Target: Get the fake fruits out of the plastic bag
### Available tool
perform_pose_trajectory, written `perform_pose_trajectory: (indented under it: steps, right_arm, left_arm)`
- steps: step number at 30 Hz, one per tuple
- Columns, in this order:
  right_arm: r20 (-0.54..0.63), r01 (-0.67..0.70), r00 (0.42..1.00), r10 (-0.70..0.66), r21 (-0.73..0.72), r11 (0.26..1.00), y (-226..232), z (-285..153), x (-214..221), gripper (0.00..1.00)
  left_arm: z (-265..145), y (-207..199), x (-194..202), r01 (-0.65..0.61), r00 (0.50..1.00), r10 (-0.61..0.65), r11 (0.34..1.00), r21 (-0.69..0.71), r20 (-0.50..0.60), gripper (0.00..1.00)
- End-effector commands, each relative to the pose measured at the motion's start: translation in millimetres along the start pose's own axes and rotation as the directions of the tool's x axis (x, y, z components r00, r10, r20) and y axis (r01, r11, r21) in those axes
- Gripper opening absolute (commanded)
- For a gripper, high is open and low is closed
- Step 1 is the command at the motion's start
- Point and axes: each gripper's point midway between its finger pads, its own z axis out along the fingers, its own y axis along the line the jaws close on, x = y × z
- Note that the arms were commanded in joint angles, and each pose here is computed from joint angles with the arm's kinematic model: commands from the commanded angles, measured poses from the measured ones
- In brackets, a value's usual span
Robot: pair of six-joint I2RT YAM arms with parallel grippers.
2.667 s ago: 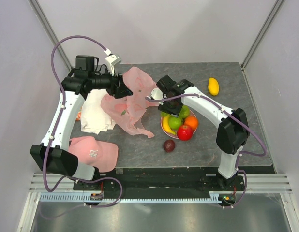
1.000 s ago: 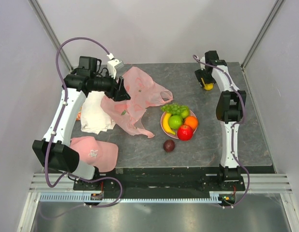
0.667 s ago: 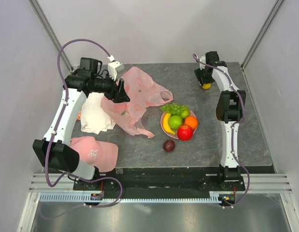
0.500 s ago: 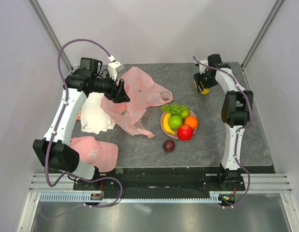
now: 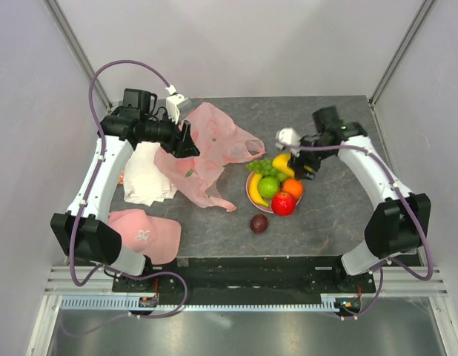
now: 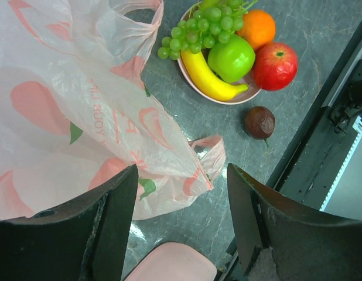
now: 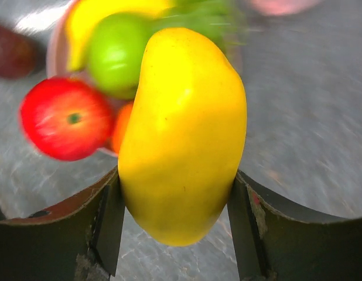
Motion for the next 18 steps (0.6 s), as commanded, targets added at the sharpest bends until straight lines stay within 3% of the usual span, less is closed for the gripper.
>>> perform_pose_trajectory:
  steps: [1,5,10,18]
  right_arm:
    - [-0.071,0.313,0.941,-0.332,-0.195,0.93,49.7,24.6,22.3,0.32]
    - [-0.073,0.418,0.895,-0.441,-0.21,0.884,58.1,37.6,19.1,0.33]
    - [-0.097,0.45,0.874,-0.476,-0.206,0.869,50.8,47.7,17.3,0.38]
    - [-0.135,0.481,0.85,-0.509,-0.197,0.854,43.9,46.7,20.3,0.58]
  left_arm:
    - [-0.8,-1.2,-12.0,-0.038,0.998,0.037,0.999,0.019,0.047,0.69]
    - [-3.3,-2.3,-11.6,-0.042,0.998,0.042,0.999,0.009,0.049,0.69]
    - [-6.4,-4.4,-4.8,-0.038,0.998,0.038,0.999,-0.006,0.042,0.69]
    - [-8.5,-6.9,5.4,-0.038,0.999,0.038,0.999,-0.015,0.028,0.69]
